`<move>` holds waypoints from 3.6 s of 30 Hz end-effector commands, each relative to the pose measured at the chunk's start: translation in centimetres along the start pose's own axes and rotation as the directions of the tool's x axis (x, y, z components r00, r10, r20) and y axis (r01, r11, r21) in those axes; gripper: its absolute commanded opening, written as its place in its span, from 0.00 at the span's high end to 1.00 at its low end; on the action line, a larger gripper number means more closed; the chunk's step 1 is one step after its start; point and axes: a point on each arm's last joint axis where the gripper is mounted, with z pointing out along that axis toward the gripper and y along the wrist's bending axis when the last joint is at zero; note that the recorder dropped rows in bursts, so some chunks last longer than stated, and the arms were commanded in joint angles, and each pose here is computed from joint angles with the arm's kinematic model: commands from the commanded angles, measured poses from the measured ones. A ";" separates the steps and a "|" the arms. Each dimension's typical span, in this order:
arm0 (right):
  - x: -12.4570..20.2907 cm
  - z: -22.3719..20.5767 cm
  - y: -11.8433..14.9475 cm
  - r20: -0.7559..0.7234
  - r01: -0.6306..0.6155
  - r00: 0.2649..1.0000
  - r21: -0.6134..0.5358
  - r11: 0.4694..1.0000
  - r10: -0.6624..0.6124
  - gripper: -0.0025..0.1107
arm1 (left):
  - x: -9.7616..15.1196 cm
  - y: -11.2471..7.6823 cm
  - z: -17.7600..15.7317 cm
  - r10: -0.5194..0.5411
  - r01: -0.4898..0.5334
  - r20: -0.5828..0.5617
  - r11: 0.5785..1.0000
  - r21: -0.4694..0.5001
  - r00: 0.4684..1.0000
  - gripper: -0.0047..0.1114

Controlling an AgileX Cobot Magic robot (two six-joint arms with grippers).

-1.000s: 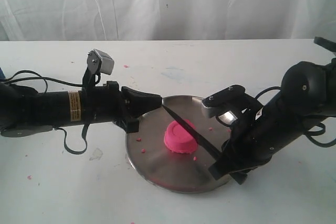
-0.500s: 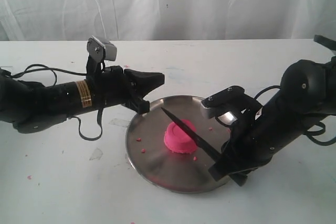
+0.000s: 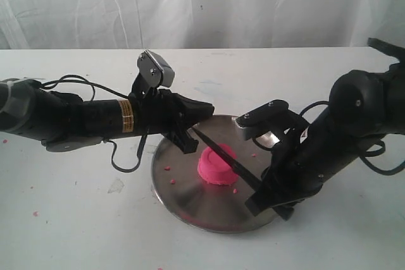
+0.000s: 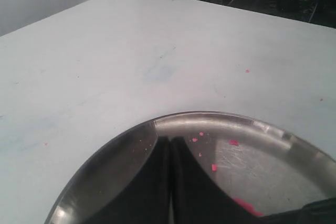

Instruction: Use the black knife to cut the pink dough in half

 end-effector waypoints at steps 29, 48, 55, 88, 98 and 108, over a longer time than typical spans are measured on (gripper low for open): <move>-0.1 0.0 0.7 -0.034 0.037 0.999 0.111 0.993 -0.033 0.98 | 1.0 0.2 0.5 -0.033 0.033 0.000 0.999 -0.011 0.999 0.96; -0.1 0.0 0.7 -0.038 0.039 0.999 0.110 0.993 -0.035 0.98 | 1.3 0.5 0.5 0.103 -0.105 -0.049 0.994 -0.034 0.993 0.96; -0.1 0.0 0.7 -0.035 0.039 0.999 0.111 0.993 -0.035 0.98 | 3.1 0.7 1.4 0.093 -0.094 -0.061 0.995 -0.014 0.994 0.96; -0.2 0.9 0.7 -0.036 0.023 0.999 0.096 0.995 -0.019 0.98 | 3.9 1.1 2.0 0.095 -0.097 -0.098 0.995 -0.018 0.991 0.96; -0.3 0.9 0.7 -0.027 0.013 1.000 0.091 0.996 -0.011 0.98 | 5.7 1.1 2.3 0.071 -0.072 -0.132 0.997 -0.007 0.989 0.96; -0.3 0.9 0.7 -0.027 0.013 1.000 0.091 0.996 -0.011 0.98 | 5.8 1.1 2.3 0.070 -0.071 -0.137 0.997 -0.008 0.988 0.96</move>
